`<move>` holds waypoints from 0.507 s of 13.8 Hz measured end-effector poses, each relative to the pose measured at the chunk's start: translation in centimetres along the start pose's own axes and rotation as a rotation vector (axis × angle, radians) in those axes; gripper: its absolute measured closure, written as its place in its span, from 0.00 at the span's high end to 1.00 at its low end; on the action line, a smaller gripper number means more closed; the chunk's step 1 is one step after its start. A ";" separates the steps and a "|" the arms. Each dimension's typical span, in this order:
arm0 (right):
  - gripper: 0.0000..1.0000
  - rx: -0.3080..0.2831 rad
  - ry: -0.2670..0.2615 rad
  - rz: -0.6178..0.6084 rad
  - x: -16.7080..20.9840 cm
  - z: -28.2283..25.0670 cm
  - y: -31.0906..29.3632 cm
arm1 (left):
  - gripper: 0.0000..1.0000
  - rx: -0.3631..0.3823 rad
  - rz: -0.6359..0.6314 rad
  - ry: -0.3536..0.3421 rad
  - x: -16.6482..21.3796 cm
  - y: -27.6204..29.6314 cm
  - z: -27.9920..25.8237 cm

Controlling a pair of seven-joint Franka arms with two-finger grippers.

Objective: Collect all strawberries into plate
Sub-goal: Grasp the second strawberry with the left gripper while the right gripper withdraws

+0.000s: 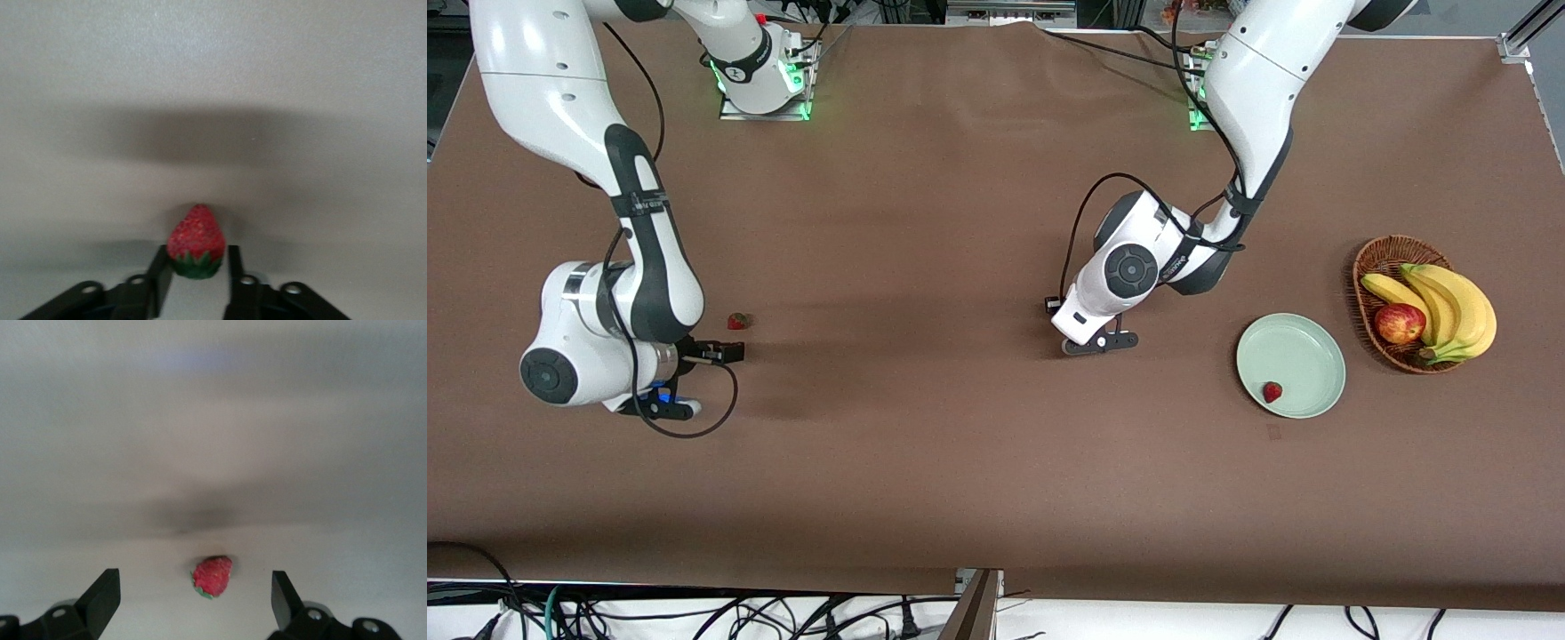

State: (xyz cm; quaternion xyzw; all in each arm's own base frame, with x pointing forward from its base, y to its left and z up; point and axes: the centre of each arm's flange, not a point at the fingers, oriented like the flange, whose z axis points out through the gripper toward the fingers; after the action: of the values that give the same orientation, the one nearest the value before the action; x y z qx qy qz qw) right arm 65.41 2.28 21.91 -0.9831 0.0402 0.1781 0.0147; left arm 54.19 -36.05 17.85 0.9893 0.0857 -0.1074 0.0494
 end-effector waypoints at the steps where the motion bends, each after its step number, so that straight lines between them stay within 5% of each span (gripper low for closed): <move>1: 1.00 -0.001 0.001 -0.003 -0.8 1.1 0.1 | 0.30 0.000 -0.009 0.000 0.0 0.0 0.0; 7: 1.00 -0.023 0.000 -0.023 -2.7 5.4 -0.1 | 0.29 0.025 -0.057 -0.020 3.2 -4.1 -3.9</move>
State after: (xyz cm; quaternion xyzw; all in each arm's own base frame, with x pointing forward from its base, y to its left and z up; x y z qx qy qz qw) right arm 60.98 2.80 17.81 -0.9836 0.0268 0.1782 0.0055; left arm 57.30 -31.09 20.65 0.9859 0.1118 -0.1196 0.0349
